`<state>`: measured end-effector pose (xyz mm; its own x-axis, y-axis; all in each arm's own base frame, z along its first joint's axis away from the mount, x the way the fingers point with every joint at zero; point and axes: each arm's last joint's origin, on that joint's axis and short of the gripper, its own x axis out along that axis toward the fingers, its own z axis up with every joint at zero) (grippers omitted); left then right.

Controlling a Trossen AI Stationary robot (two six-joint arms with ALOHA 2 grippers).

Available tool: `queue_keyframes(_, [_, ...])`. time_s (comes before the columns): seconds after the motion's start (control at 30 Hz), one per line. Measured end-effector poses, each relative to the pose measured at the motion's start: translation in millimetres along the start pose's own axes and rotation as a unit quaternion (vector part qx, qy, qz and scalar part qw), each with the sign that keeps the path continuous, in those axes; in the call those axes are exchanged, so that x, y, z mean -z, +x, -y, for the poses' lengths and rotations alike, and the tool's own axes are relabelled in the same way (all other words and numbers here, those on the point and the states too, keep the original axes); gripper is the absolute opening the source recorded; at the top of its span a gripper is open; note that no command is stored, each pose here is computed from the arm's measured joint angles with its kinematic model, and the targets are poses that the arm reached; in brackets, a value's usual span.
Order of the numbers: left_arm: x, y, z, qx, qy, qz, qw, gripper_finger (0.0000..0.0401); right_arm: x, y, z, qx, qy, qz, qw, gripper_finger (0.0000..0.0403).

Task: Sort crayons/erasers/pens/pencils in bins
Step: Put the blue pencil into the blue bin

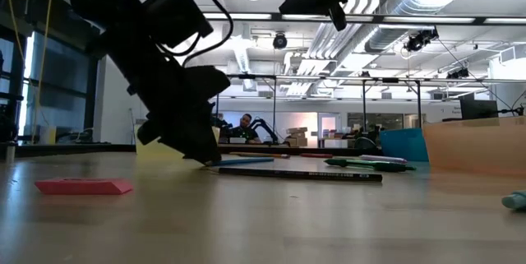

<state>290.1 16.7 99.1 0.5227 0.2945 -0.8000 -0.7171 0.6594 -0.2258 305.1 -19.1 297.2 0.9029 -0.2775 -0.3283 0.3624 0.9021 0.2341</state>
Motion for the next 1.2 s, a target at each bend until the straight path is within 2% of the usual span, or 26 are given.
queue_keyframes(0.13, [0.8,0.4,-1.4,-0.009,0.025,-0.001,1.0,0.0038,5.3,0.1,3.4,0.011,-0.008,-0.029,0.999,0.0])
queue_keyframes(0.23, [0.9,0.5,-2.0,-0.015,0.042,0.002,0.999,0.0009,12.9,0.4,11.9,0.014,-0.014,-0.083,0.996,0.0])
queue_keyframes(0.4, [2.4,0.4,-0.8,-0.02,0.079,0.007,0.997,0.0007,26.2,2.2,32.2,-0.013,-0.02,-0.159,0.987,0.0003])
queue_keyframes(0.5, [3.2,0.2,0.4,-0.023,0.102,0.014,0.994,0.0003,32.7,6.2,41.2,-0.035,-0.027,-0.196,0.98,0.0024])
queue_keyframes(0.67, [4.2,0.1,1.1,-0.028,0.121,0.021,0.992,0.0001,52.3,25.4,49.0,-0.075,-0.054,-0.255,0.962,0.0097])
queue_keyframes(0.83, [4.0,0.4,0.8,-0.033,0.137,0.024,0.99,0.0001,81.0,49.7,54.7,-0.083,-0.103,-0.309,0.942,0.0172])
queue_keyframes(0.93, [4.0,0.4,0.6,-0.035,0.141,0.025,0.989,0.0,96.6,61.1,58.1,-0.088,-0.13,-0.334,0.93,0.02])
queue_keyframes(1.07, [3.9,0.4,0.4,-0.038,0.149,0.027,0.988,0.0,111.5,72.0,62.4,-0.078,-0.162,-0.353,0.918,0.021])
queue_keyframes(1.2, [6.1,-0.4,2.6,-0.038,0.184,0.027,0.982,0.0,108.6,78.4,63.0,-0.059,-0.208,-0.338,0.916,0.0206])
